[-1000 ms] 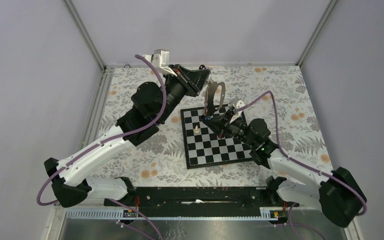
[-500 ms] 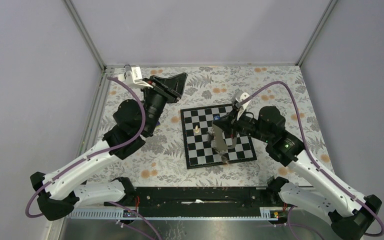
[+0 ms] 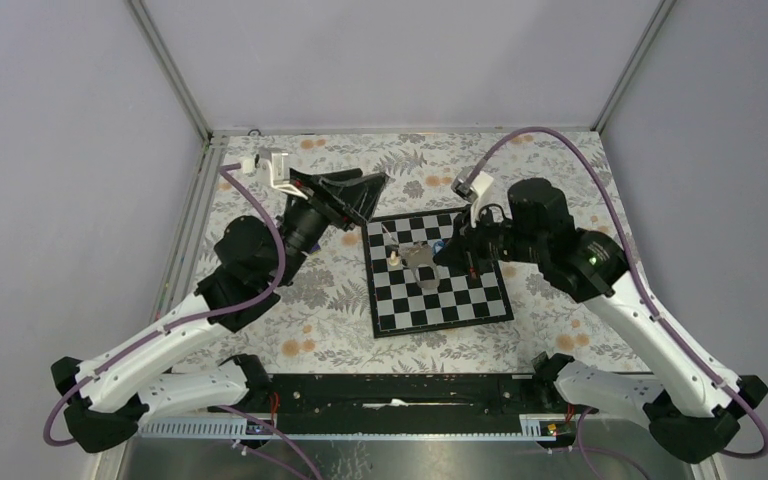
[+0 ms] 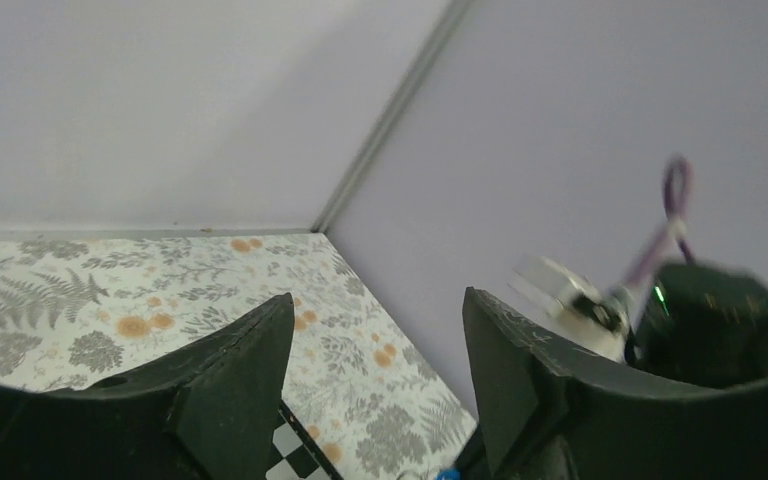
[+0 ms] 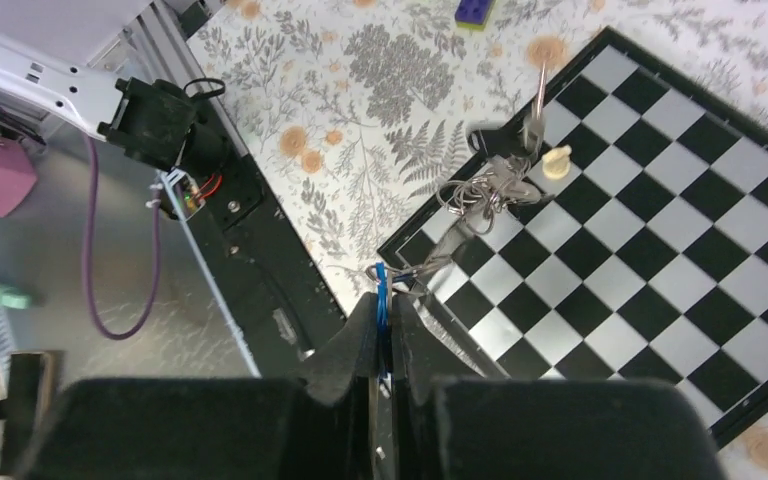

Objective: Remove the keys from the keyring
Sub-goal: Pick up the key from the keyring, then adjust the keyring.

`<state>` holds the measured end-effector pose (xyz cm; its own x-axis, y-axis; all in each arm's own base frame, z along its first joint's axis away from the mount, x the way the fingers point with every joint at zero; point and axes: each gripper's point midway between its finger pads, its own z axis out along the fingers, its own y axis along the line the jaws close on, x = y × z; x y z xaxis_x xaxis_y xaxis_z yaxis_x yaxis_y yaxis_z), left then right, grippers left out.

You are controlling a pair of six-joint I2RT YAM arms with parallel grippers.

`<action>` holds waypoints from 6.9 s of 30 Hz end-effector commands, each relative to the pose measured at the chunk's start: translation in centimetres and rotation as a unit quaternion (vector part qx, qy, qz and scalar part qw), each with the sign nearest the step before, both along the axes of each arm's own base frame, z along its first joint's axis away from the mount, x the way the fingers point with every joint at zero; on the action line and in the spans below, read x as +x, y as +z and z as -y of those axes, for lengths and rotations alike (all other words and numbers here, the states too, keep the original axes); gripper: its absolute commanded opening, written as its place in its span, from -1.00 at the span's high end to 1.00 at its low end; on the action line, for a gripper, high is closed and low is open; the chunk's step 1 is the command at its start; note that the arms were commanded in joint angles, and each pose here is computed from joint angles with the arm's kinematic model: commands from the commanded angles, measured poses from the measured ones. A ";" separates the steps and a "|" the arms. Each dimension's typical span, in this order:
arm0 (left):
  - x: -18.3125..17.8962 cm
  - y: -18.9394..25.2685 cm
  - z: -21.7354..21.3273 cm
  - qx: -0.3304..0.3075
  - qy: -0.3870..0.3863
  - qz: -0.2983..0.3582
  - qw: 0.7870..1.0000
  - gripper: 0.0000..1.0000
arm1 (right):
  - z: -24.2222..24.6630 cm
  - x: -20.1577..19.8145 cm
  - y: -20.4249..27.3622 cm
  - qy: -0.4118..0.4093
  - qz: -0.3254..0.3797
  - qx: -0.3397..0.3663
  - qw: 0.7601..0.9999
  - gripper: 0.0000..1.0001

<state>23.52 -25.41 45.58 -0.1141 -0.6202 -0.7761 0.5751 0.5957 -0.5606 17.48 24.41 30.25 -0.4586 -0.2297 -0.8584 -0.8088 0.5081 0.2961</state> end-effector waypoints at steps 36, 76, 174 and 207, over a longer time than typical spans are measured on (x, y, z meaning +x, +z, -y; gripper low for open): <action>-16.9 -9.2 6.5 0.169 -0.471 0.282 0.819 -0.87 | 0.5 -7.8 3.6 0.128 -0.168 -0.025 0.977 1.00; -14.6 -9.3 10.0 0.101 -0.466 0.250 0.843 -0.60 | -0.2 -8.9 5.4 0.163 -0.167 0.020 0.972 1.00; -12.5 -7.5 8.6 0.230 -0.388 0.299 0.841 1.00 | 0.9 -9.1 2.2 0.143 -0.170 -0.011 0.975 0.97; -9.5 -4.0 5.5 0.367 -0.170 0.540 0.738 1.00 | 0.2 -1.9 4.1 0.082 0.229 0.090 0.966 0.77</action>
